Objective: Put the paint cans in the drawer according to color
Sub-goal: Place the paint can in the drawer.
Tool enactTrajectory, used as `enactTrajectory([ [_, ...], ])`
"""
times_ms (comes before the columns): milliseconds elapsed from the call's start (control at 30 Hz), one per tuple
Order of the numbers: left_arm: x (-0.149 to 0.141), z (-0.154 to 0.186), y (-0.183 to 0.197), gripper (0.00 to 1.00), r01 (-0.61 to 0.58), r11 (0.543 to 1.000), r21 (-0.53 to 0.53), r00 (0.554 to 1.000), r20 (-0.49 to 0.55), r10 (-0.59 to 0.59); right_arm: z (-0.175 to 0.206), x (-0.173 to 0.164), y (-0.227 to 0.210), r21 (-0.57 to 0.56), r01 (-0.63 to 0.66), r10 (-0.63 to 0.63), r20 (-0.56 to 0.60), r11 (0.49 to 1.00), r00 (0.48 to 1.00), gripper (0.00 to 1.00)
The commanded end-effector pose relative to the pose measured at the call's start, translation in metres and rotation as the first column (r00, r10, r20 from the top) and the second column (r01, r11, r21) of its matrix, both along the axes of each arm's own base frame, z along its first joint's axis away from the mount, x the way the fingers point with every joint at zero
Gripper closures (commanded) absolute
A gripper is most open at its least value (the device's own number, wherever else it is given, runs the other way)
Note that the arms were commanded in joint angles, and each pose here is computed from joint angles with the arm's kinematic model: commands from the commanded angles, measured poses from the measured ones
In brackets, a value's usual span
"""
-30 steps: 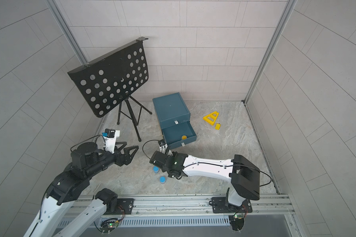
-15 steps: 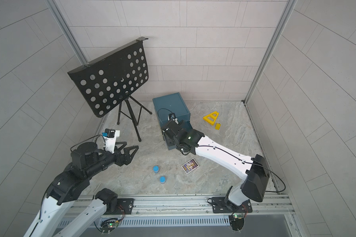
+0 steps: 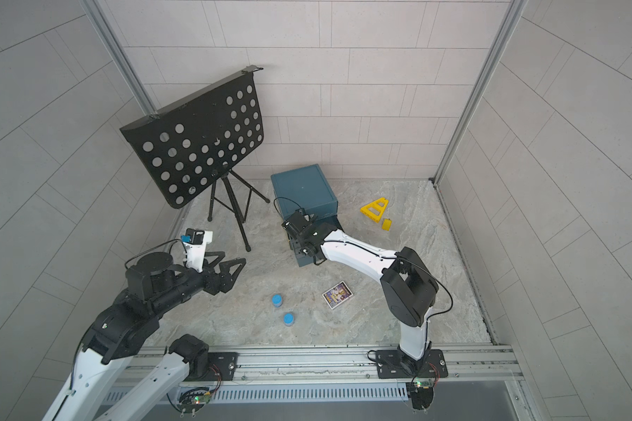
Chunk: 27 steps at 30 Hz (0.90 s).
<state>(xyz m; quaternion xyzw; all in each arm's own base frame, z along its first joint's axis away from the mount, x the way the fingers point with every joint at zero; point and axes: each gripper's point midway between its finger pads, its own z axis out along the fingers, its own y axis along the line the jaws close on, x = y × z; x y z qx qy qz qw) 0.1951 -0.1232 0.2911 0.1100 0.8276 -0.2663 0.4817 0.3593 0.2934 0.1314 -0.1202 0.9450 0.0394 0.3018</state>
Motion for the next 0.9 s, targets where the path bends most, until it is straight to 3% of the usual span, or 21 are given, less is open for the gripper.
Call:
enactTrajectory([
  [0,0.002,0.004,0.0,0.12,-0.003,1.0,-0.015,1.0,0.018,0.003,0.001,0.005,0.0,0.009,0.013,-0.014,0.013,1.0,1.0,0.71],
  [67,0.002,0.004,0.0,0.12,-0.003,1.0,-0.016,1.0,0.019,0.003,-0.002,0.006,0.0,0.004,0.014,-0.014,0.011,1.0,1.0,0.69],
  [200,0.002,0.004,0.0,0.12,-0.004,1.0,-0.016,1.0,0.019,0.004,-0.006,0.008,0.0,-0.005,0.014,-0.014,0.005,1.0,1.0,0.52],
  [333,0.002,0.004,0.0,0.12,-0.004,1.0,-0.017,1.0,0.019,0.005,0.006,0.006,-0.002,0.007,0.009,-0.009,0.024,1.0,1.0,0.43],
  [633,0.003,0.004,0.001,0.12,-0.008,1.0,-0.019,1.0,0.018,0.008,0.08,-0.019,-0.025,0.056,0.01,-0.019,0.159,0.998,0.987,0.43],
  [867,0.003,0.003,0.001,0.12,-0.011,1.0,-0.017,1.0,0.014,0.011,0.07,-0.062,-0.071,0.07,0.031,-0.042,0.15,0.997,0.988,0.51],
])
